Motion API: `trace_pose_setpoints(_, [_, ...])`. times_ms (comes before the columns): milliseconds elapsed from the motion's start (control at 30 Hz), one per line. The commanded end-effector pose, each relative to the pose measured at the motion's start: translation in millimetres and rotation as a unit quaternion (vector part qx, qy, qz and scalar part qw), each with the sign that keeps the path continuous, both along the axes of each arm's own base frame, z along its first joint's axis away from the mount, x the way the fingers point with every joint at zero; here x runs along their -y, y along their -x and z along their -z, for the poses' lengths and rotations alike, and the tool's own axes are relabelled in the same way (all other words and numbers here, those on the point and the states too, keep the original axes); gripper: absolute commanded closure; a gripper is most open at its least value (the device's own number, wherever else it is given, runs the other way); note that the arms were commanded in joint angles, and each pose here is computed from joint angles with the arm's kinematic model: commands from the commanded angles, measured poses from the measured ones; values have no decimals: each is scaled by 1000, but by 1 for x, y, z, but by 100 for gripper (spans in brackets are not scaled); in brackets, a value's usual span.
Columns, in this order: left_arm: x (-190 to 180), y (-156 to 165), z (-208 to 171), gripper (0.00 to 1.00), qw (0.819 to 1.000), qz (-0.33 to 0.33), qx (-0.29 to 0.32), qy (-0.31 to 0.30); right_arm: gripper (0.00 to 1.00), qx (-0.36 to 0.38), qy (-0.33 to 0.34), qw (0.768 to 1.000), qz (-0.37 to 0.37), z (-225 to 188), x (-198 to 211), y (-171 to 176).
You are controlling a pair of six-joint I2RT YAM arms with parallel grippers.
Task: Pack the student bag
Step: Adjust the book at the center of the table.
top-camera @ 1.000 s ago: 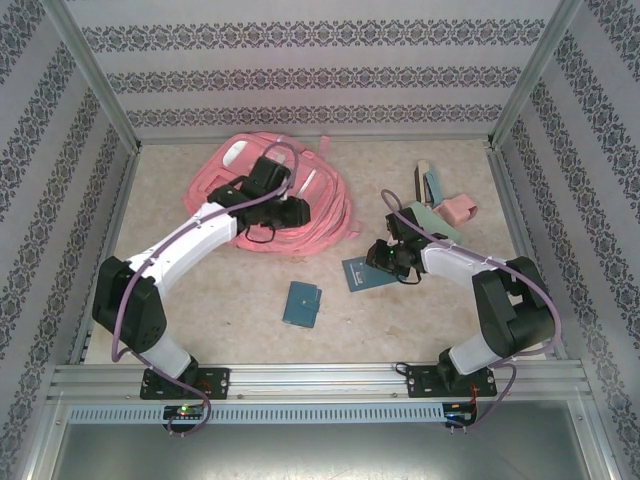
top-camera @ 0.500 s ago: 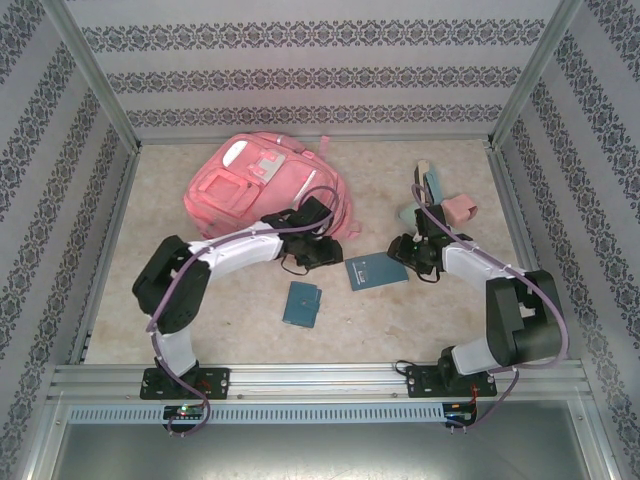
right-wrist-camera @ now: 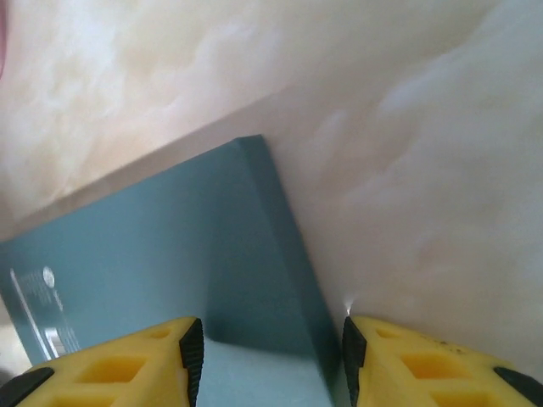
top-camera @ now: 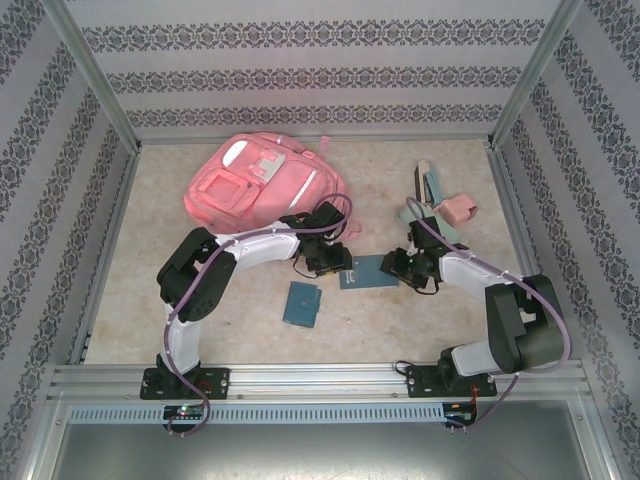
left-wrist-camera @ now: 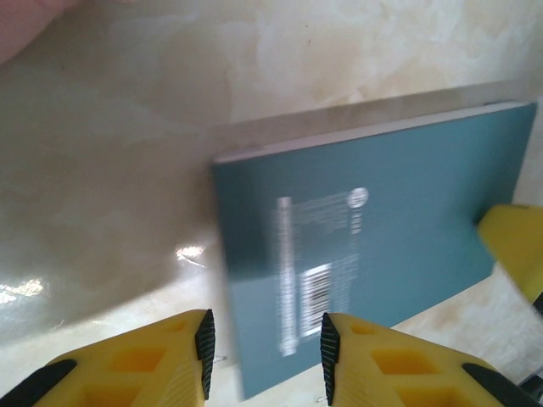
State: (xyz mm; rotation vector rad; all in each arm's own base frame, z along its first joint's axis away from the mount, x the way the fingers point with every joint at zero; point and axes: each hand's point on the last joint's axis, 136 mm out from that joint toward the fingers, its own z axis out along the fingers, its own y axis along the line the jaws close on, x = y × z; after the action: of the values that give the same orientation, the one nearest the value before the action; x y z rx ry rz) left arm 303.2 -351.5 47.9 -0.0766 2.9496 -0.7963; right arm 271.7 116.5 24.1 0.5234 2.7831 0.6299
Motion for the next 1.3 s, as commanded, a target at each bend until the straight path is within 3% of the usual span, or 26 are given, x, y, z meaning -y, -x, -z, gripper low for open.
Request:
trace_pose_setpoints(0, [-2, 3, 6, 61, 1000, 17, 0, -21, 50, -3, -27, 999, -19, -5, -21, 9])
trace_pose_setpoints(200, [-11, 4, 15, 62, 998, 30, 4, -54, 47, -6, -1, 1000, -5, 1, -10, 9])
trace_pose_setpoints(367, [-23, 0, 1, 63, 996, 30, 34, -75, 47, -2, 8, 1000, -10, 0, -6, 5])
trace_pose_setpoints(700, [-32, -3, -12, 63, 995, 19, 68, -71, 47, -1, -1, 1000, -15, 2, -12, -2])
trace_pose_setpoints(800, [-40, -2, -2, 63, 993, 24, 60, -103, 47, 0, -2, 1000, -19, 2, -16, -3])
trace_pose_setpoints(933, [-36, 4, 15, 64, 994, 32, 37, -96, 47, -1, -9, 1000, -28, 2, -24, -4])
trace_pose_setpoints(1267, [-28, 12, 38, 81, 996, 38, 6, -80, 47, 7, -54, 996, -70, -2, -62, -5])
